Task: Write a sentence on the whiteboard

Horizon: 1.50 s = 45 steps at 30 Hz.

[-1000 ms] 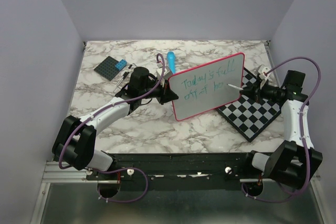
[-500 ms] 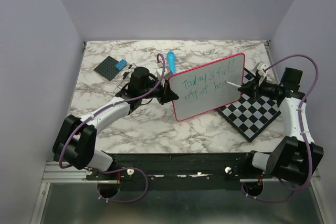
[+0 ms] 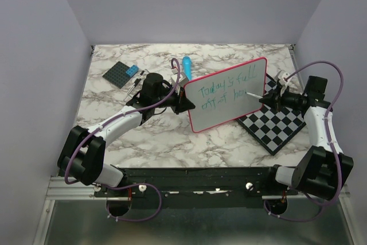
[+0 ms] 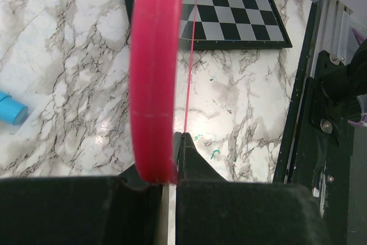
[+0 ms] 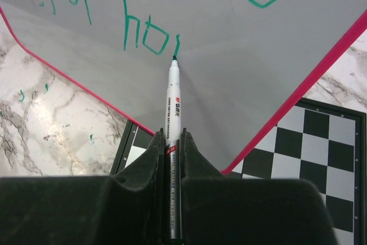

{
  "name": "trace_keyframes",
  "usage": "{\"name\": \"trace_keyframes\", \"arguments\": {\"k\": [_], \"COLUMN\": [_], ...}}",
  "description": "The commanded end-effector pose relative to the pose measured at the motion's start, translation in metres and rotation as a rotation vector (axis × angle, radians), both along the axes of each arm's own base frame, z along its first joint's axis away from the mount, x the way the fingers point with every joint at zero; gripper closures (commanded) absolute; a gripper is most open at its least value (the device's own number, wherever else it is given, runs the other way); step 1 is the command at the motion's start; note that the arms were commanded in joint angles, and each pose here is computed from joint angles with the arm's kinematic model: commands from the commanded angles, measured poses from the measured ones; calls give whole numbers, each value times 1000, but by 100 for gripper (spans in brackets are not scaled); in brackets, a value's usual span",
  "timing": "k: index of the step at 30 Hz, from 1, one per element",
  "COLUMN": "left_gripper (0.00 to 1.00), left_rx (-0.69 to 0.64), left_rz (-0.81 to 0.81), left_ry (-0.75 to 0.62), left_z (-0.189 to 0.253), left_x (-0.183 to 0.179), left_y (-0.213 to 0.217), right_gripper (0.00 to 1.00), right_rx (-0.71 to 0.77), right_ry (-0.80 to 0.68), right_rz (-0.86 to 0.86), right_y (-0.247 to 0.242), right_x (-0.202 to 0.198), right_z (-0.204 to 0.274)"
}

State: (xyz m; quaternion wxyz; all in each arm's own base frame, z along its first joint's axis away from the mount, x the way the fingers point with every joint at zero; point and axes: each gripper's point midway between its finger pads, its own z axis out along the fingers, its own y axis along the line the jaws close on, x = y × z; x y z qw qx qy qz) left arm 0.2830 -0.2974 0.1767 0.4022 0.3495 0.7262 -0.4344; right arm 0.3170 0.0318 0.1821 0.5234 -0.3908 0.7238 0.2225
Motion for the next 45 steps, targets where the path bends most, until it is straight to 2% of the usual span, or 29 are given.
{"name": "trace_keyframes", "arguments": {"k": [1, 9, 19, 45], "left_gripper": [100, 100, 100, 100], "left_rx": [176, 176, 176, 176], "left_rz": [9, 12, 9, 9], "left_ry": [129, 129, 128, 131], "left_z": [-60, -60, -60, -60], "left_x": [-17, -16, -17, -17], "left_y": [18, 18, 18, 18], "right_gripper": [100, 100, 99, 100], "right_rx": [-53, -76, -23, -21], "right_ry": [36, 59, -36, -35], "right_rz": [4, 19, 24, -18], "right_y": [-2, -1, 5, 1], "right_x": [-8, -20, -8, 12], "right_z": [-26, -37, 18, 21]}}
